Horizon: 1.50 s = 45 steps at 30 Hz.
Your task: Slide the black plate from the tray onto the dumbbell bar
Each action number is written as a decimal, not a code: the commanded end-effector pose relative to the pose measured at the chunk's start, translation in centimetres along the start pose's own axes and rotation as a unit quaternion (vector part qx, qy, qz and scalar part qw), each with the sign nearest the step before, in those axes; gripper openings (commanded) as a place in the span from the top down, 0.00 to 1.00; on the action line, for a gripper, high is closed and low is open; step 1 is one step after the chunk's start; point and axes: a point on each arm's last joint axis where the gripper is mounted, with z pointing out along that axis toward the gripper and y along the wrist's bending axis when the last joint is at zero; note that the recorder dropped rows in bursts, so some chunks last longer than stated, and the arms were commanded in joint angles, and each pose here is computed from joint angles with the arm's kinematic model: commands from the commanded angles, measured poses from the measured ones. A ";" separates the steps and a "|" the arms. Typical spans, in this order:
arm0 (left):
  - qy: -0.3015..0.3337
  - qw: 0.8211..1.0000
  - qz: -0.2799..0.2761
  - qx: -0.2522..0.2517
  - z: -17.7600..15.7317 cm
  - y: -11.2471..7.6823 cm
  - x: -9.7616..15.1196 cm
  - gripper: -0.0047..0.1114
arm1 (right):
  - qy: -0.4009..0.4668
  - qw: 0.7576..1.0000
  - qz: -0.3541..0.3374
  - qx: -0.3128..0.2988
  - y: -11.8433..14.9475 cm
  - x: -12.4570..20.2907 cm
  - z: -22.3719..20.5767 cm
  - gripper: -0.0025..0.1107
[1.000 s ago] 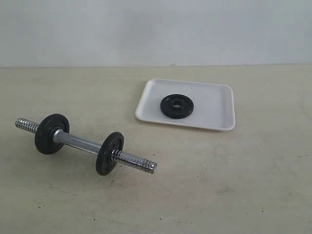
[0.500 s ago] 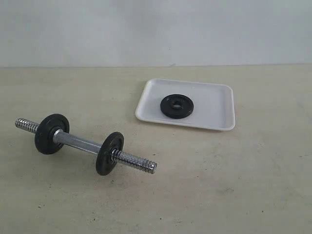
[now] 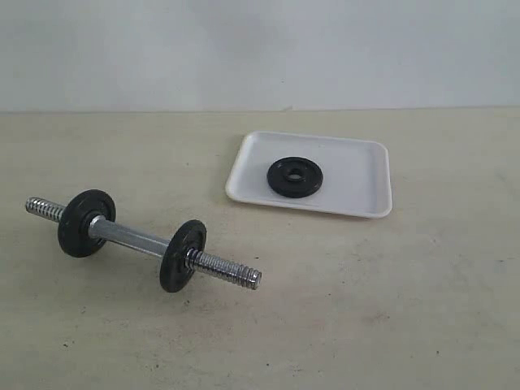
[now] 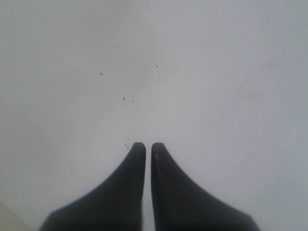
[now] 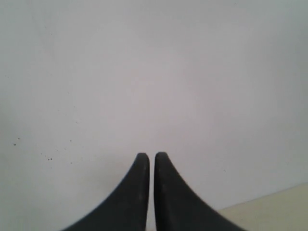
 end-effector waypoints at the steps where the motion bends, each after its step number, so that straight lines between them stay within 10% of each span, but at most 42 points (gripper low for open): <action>1: 0.000 1.000 0.010 -0.002 0.0 0.0 0.0 0.92 | 0.018 1.000 -0.006 0.023 -0.4 0.3 0.0 0.97; 10: 0.037 0.998 -0.001 0.055 -0.1 -1.0 0.7 0.92 | 0.037 0.998 0.002 0.046 -0.8 0.6 -0.1 0.97; 12: 0.065 0.968 0.128 0.204 -0.9 -3.4 1.6 0.92 | 0.036 0.998 0.003 0.046 -0.8 0.6 -0.1 0.97; 14: 0.105 0.893 0.270 0.344 -2.1 -6.0 2.6 0.92 | 0.037 0.998 0.007 0.047 -0.8 0.7 -0.1 0.97; 18: 0.172 0.810 0.394 0.399 -1.7 -8.5 1.9 0.92 | 0.045 0.997 0.007 0.057 -1.0 0.8 -0.1 0.97; 24: 0.286 0.736 0.461 0.405 3.7 -10.1 1.3 0.92 | 0.049 0.997 0.008 0.061 -1.1 0.9 -0.1 0.97; 34: 0.353 0.787 0.449 0.234 13.9 -7.5 1.7 0.92 | 0.054 0.996 0.008 0.067 -1.2 1.0 -0.2 0.97; 39: 0.423 0.866 0.256 0.075 18.1 -4.7 3.6 0.92 | 0.059 0.996 0.008 0.073 -1.3 1.1 -0.2 0.97; 42: 0.465 0.848 0.225 0.117 19.1 -5.1 5.0 0.92 | 0.068 0.994 0.008 0.085 -1.5 1.2 -0.2 0.97; 45: 0.458 0.799 0.322 0.221 19.3 -6.1 5.7 0.92 | 0.069 0.994 0.008 0.086 -1.5 1.2 -0.3 0.97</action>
